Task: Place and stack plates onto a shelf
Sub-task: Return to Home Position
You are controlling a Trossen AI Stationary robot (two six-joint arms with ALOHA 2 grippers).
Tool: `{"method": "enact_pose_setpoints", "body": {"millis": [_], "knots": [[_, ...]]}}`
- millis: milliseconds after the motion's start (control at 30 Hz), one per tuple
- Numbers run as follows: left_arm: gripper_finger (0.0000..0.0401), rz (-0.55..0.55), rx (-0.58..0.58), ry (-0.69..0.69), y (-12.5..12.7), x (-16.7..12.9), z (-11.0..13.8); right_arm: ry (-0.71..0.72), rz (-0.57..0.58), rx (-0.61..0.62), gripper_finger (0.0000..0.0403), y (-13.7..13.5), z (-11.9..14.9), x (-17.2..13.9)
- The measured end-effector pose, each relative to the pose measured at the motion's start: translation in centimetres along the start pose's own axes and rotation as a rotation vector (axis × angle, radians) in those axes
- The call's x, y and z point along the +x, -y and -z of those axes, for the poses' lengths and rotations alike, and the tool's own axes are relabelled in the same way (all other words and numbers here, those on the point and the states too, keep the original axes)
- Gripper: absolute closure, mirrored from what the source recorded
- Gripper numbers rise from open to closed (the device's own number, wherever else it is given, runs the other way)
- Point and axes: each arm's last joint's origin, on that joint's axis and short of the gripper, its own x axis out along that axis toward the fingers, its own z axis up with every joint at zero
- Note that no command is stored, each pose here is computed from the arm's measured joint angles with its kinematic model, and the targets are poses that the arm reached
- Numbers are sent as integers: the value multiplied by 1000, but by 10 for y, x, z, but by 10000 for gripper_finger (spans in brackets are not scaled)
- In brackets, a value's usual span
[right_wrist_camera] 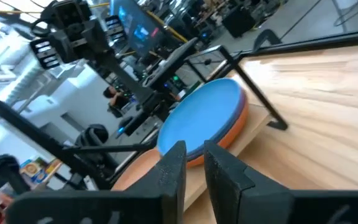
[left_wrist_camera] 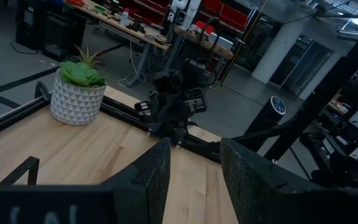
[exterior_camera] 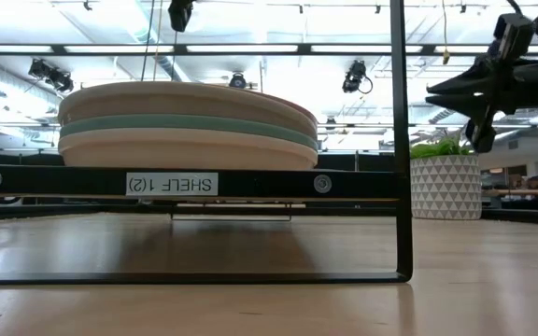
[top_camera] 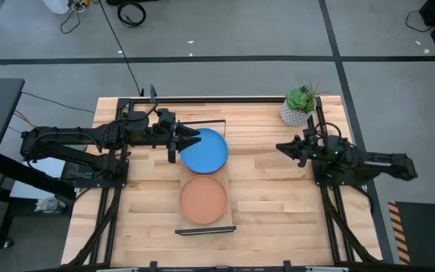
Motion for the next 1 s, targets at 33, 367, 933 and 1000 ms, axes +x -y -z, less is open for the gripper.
{"method": "enact_pose_setpoints", "body": {"millis": [33, 367, 933, 1000], "knots": [[254, 0, 1, 2, 0, 0, 0, 1, -10, 1, 348, -2, 1, 0], [254, 0, 26, 3, 0, 0, 0, -12, -48, 16, 378, -19, 14, -5], [254, -33, 139, 10, -26, 4, -1, 13, -22, -164, 381, -21, 16, -7], [254, 1, 109, 35, -36, 5, 12, 14, -21, -241, 380, -21, 16, -7]]}}
